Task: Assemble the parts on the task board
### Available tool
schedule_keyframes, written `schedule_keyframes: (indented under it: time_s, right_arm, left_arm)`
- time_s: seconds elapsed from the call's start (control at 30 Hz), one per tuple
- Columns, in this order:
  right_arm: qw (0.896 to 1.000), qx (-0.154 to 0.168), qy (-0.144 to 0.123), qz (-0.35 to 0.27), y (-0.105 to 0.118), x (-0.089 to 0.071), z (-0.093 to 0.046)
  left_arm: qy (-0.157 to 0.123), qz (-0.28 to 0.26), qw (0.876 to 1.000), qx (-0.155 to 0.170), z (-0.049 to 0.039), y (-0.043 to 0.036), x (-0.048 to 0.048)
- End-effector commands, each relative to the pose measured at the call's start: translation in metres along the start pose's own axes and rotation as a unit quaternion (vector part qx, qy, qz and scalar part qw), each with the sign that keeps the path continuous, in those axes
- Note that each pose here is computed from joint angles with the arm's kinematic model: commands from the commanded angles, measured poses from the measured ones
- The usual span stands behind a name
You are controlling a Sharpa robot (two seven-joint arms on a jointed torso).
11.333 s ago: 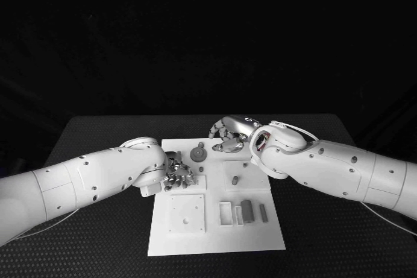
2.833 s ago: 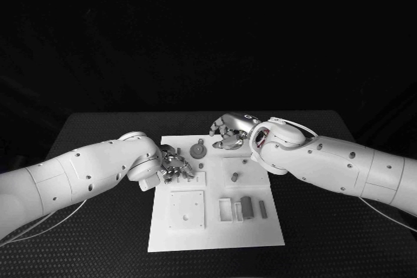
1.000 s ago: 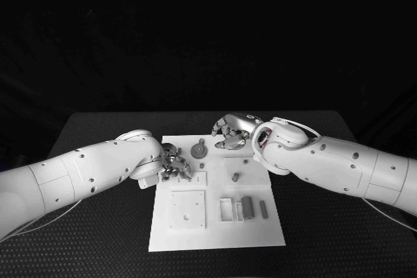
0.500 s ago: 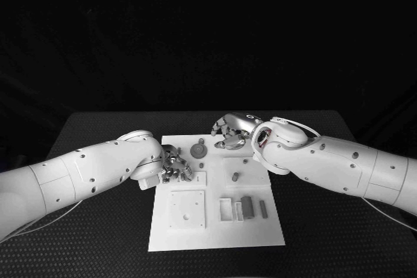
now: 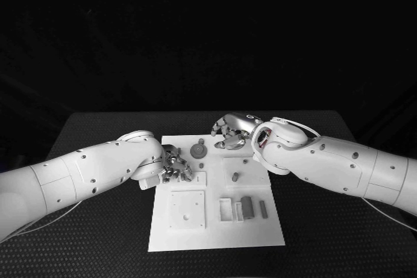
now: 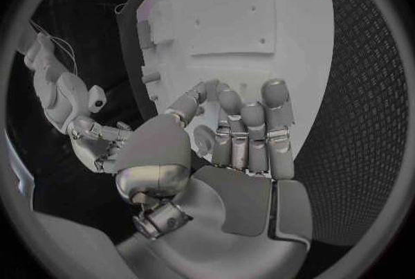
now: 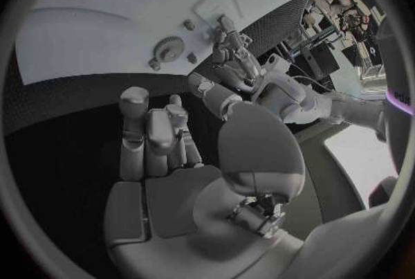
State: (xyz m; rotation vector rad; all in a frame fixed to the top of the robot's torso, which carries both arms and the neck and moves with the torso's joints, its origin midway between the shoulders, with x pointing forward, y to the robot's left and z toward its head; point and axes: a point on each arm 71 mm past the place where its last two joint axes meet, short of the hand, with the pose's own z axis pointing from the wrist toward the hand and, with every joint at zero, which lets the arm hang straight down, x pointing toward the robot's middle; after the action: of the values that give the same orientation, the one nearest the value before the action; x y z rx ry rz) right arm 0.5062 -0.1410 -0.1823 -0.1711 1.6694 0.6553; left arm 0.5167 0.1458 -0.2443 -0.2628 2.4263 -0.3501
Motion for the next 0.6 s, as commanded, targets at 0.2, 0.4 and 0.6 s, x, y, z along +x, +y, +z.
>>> schedule_keyframes:
  time_s: [0.2, 0.4, 0.6]
  right_arm:
    - [1.000, -0.002, 0.004, -0.004, 0.0005, 0.0005, -0.0004]
    - [1.000, -0.002, 0.004, -0.004, 0.0002, 0.0004, -0.0007]
    - [1.000, -0.002, 0.004, -0.004, 0.0002, 0.0003, -0.0009]
  left_arm:
    - [0.007, 0.001, 1.000, -0.003, 0.0008, -0.0011, 0.0036]
    - [0.006, -0.002, 1.000, -0.002, 0.0011, -0.0010, 0.0030]
    - [0.007, -0.001, 1.000, -0.004, 0.0014, -0.0010, 0.0030]
